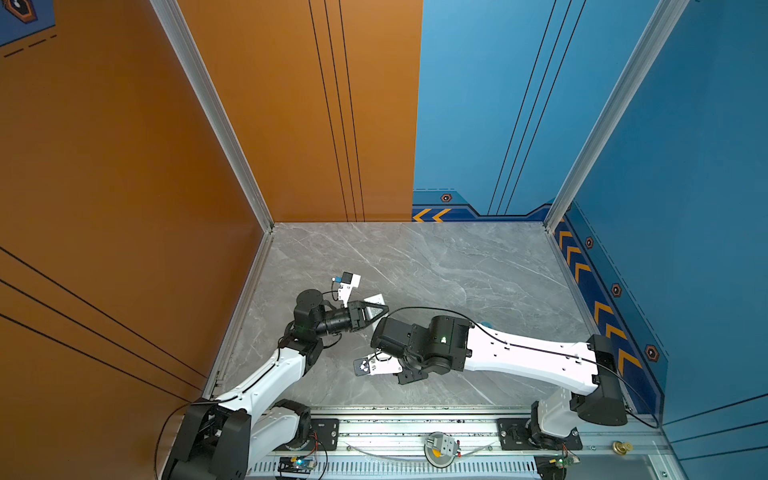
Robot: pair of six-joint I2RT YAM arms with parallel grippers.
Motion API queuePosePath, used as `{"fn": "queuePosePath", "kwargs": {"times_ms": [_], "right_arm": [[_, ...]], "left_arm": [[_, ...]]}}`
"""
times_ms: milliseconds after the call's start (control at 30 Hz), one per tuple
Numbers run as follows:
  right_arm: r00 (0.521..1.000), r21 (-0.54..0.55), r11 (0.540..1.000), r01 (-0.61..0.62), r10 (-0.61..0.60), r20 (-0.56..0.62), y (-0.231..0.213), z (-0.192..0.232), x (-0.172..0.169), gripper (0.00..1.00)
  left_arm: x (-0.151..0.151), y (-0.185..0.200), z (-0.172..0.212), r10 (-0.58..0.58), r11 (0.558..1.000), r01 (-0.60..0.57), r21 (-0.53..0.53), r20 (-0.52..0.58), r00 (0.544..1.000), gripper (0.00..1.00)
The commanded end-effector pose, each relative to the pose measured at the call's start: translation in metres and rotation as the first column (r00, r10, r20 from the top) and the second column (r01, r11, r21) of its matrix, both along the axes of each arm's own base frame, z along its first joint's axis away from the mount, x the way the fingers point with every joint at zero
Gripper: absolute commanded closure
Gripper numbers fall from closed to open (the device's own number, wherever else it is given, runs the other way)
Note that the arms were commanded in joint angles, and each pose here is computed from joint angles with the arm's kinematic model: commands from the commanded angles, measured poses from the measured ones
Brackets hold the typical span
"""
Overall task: Load the batteries into the remote control
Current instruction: 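Lower the right gripper fingers onto the second battery in the compartment, then press the second battery down into the compartment with the right gripper fingers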
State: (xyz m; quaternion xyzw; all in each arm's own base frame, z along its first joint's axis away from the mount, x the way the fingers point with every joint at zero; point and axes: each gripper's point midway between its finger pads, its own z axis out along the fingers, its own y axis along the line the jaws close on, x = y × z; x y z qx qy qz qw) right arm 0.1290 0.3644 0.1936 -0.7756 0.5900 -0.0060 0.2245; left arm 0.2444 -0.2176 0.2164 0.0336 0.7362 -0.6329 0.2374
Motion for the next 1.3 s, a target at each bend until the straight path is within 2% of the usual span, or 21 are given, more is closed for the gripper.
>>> {"fn": "queuePosePath", "kwargs": {"times_ms": [0, 1267], "right_arm": [[1.000, -0.031, 0.999, 0.013, -0.012, 0.027, -0.005, -0.002, 0.008, 0.75], [0.997, -0.058, 0.998, 0.031, -0.027, 0.070, -0.001, -0.011, 0.021, 0.84]], "left_arm": [[-0.006, -0.004, 0.020, -0.043, 0.999, 0.044, -0.017, 0.072, 0.996, 1.00], [-0.007, -0.004, 0.021, -0.045, 0.999, 0.047, -0.019, 0.076, 0.996, 1.00]]}}
